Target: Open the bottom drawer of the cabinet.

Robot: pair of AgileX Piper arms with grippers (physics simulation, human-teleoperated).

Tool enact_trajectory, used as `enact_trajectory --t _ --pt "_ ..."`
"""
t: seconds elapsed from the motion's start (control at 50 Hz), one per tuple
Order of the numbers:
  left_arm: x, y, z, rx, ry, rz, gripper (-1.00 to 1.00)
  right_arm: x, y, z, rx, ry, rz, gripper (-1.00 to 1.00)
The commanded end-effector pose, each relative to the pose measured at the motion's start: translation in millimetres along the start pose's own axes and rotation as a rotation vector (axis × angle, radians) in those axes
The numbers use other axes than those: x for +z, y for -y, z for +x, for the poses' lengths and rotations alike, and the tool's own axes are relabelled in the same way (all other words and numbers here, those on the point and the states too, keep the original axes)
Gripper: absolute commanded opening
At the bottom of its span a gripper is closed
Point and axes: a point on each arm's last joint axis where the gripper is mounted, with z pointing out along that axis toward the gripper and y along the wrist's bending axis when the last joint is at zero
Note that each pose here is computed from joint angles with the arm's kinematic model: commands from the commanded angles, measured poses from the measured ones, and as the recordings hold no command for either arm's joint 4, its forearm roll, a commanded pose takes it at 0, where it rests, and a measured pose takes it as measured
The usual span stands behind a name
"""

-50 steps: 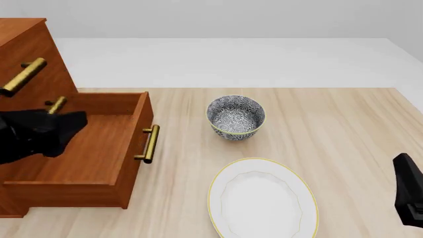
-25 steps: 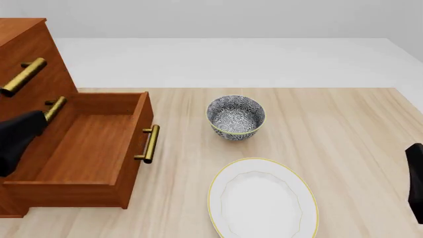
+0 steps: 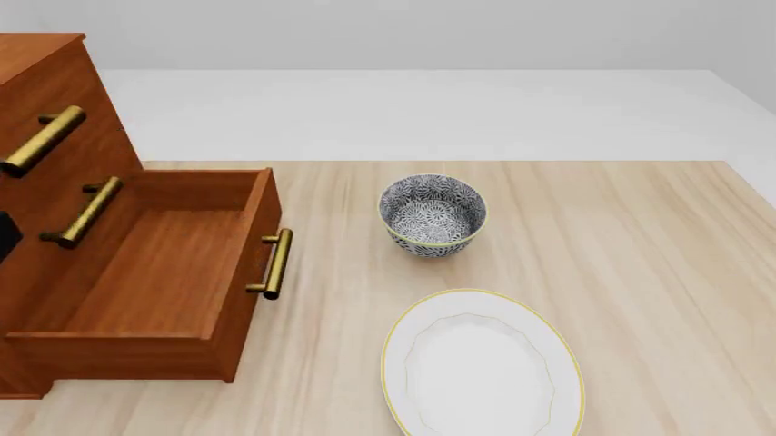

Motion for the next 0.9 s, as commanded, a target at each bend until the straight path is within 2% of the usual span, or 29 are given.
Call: enact_trajectory --t 0.02,0.1,0.12,0.14,0.26,0.36,0.4,0.44,0.48,0.52,0.76,0.9 --pt "-20 -0.3 -7.0 0.022 0.07 0.004 1.0 -11 1 -36 -0.005 0.075 -0.017 1.0" --pt "-32 -0.8 -12.1 0.022 0.119 -0.002 1.0 -16 2 -49 -0.015 0.109 -0.029 1.0" --pt "-41 -1.1 -14.8 0.047 0.164 -0.012 1.0 -18 2 -53 -0.016 0.117 -0.033 1.0" --pt "-41 -1.1 -15.1 0.04 0.16 -0.008 1.0 -18 2 -54 -0.018 0.121 -0.035 1.0" --pt "-64 -1.8 -26.8 0.058 0.252 -0.029 1.0 -23 4 -65 -0.056 0.154 -0.051 1.0" --pt "-75 -2.2 -31.1 0.069 0.288 -0.03 1.0 -25 5 -69 -0.059 0.176 -0.06 1.0" --pt "-79 -2.5 -30.4 0.119 0.308 -0.033 1.0 -24 5 -69 -0.053 0.184 -0.065 1.0" --pt "-85 -2.3 -34.6 0.089 0.326 -0.041 1.0 -25 5 -70 -0.056 0.192 -0.074 1.0" --pt "-90 -2.6 -36.4 0.12 0.347 -0.045 1.0 -26 6 -73 -0.055 0.206 -0.078 1.0" --pt "-93 -2.6 -39.4 0.103 0.353 -0.047 1.0 -27 7 -76 -0.053 0.217 -0.083 1.0" --pt "-113 -3.0 -45.7 0.157 0.431 -0.068 1.0 -32 7 -87 -0.062 0.27 -0.069 1.0" --pt "-123 -1.2 -52.9 0.143 0.462 -0.095 1.0 -38 8 -98 -0.068 0.311 -0.052 1.0"
